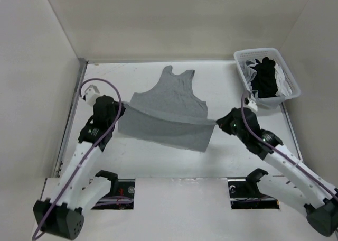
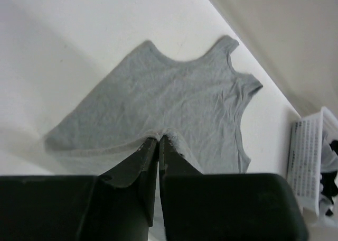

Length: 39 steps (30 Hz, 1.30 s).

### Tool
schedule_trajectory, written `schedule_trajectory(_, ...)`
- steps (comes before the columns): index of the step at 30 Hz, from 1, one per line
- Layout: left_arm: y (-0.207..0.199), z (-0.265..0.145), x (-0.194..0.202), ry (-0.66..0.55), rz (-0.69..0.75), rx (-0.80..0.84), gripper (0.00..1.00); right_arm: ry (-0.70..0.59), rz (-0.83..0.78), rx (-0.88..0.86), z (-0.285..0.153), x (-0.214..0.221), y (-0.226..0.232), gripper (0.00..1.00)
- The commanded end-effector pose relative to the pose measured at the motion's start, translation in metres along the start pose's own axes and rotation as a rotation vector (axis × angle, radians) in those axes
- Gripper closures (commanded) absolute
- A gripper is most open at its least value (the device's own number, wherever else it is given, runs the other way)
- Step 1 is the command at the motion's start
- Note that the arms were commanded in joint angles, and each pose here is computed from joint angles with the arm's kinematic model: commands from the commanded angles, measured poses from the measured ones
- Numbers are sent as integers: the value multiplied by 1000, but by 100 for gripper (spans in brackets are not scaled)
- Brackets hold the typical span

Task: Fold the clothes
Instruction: Fold the tank top

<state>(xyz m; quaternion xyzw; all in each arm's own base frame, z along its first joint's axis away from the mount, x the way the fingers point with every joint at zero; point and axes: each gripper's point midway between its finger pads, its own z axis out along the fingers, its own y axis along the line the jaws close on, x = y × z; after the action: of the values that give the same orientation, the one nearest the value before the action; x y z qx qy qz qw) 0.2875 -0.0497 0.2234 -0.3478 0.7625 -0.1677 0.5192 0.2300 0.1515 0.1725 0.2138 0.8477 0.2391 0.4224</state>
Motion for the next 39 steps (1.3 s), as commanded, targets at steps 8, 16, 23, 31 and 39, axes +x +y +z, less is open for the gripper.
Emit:
schedule_trajectory(8,-117,109,-84,-179,-83,147,98,-158,-97,-166,67,-133,86,100)
schedule_trajectory(16,-146,223,-82,-134,-8,94,95,-146,-71,-90,158,-190,84,100)
schedule_trajectory(23,-133,317,-42,-36,17,38,79,-81,-38,-2,250,-198,52,98)
schedule_trajectory(31,-130,320,-52,-80,10,57,66,-107,41,58,301,-211,36,79)
schedule_trajectory(39,10,220,19,-4,27,-183,58,-201,-13,108,227,-181,23,45)
